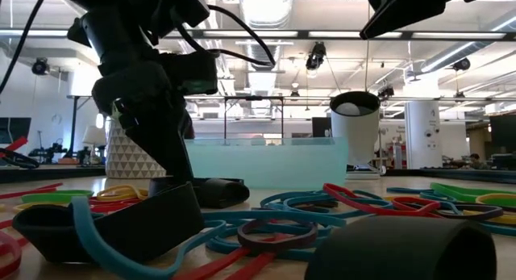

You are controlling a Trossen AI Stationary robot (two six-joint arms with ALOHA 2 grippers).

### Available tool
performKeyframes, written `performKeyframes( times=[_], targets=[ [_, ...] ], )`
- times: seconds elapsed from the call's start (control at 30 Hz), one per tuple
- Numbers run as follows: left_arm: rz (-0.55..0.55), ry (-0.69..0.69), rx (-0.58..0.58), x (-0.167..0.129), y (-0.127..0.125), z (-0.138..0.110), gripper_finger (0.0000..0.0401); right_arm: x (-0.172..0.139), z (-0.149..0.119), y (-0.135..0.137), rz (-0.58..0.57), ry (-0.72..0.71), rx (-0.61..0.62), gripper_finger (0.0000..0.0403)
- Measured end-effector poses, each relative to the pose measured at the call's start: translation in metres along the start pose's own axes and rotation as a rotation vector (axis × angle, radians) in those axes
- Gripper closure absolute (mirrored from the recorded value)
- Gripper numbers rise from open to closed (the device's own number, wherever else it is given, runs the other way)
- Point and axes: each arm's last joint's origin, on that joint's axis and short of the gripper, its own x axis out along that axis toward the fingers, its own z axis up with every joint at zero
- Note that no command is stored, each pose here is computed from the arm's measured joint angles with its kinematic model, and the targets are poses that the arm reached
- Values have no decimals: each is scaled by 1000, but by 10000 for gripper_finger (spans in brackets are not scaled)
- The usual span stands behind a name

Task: Pick and place rubber bands into bin
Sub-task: Put the black rubber band into the green bin

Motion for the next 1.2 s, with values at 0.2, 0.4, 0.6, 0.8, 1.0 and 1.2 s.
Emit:
performKeyframes(
  times=[0.2,0.4,0.6,0.8,1.0,1.2],
  targets=[
    [-9,-5,15,-2,-5,-1,400,0,0,0,0,-3,1,344],
    [-39,-53,34,-16,-10,4,400,0,0,0,0,-4,7,344],
    [-65,-184,98,-47,-15,19,400,0,1,0,0,-9,12,344],
    [31,-336,200,-80,-13,35,400,0,1,0,0,-10,12,344],
    [289,-476,308,-110,-5,51,400,0,1,0,0,-10,12,344],
    [563,-559,343,-126,17,63,400,0,1,0,0,-11,13,344]
  ],
)
